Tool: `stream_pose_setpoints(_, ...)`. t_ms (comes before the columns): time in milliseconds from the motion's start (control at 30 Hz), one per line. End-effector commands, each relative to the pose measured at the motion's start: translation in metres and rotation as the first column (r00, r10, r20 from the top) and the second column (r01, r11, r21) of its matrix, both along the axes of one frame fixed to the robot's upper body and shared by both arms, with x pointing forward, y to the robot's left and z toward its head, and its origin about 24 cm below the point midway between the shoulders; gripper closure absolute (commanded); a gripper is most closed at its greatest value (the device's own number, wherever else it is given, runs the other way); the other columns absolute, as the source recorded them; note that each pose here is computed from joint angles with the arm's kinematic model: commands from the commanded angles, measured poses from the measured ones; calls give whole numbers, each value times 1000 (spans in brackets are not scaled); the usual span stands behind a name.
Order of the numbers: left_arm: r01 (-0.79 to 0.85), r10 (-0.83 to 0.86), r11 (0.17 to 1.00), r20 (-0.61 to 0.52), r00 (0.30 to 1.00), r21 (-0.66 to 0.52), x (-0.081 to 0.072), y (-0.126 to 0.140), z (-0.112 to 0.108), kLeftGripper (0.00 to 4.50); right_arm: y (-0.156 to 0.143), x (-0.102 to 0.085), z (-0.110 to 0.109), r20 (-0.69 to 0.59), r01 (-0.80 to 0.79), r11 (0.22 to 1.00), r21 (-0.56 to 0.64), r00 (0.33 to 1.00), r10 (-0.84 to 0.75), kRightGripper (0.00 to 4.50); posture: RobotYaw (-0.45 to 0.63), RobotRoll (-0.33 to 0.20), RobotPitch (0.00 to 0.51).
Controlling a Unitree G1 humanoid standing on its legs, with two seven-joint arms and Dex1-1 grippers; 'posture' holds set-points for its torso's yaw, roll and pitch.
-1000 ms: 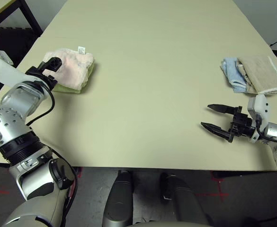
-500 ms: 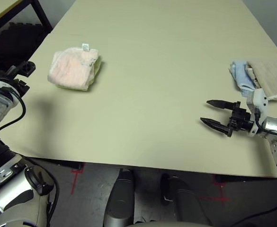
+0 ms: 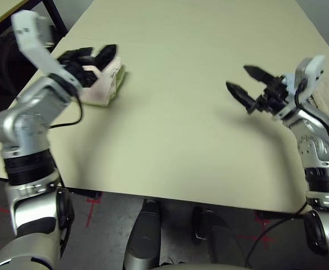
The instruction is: Fold the towel and set it aside.
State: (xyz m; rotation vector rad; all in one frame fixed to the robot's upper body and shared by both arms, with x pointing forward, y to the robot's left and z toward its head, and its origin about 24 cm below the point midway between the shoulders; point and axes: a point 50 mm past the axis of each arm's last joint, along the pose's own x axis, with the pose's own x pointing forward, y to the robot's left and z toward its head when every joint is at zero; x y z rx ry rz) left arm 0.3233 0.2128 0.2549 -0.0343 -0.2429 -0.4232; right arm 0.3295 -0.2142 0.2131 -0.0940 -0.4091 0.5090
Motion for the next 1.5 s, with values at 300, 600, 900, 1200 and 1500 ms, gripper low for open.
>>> stream_pose_setpoints(300,-288,288,957,10,958,40,-8,34,-61,25,-58,-18,-42,-45,467,879,98,884,-465,0,193,0,98)
stream_pose_setpoints(600,-423,424,906,-30,905,13,-11,52,-86,25,-65,-38,-87,-147,572,817,74,817,-558,0,178,0,112)
stream_pose_setpoints(900,-462,463,886,-34,886,31,-17,54,-98,25,-65,-44,-107,-230,567,822,53,808,-542,0,182,0,135)
stream_pose_setpoints(1200,-486,489,871,-29,872,66,-23,55,-102,25,-63,-44,-113,-257,543,839,36,816,-517,0,189,0,148)
stream_pose_setpoints(1500,-554,559,823,-9,829,128,-32,65,-103,25,-57,-42,-118,-269,508,861,-2,829,-490,0,209,0,167)
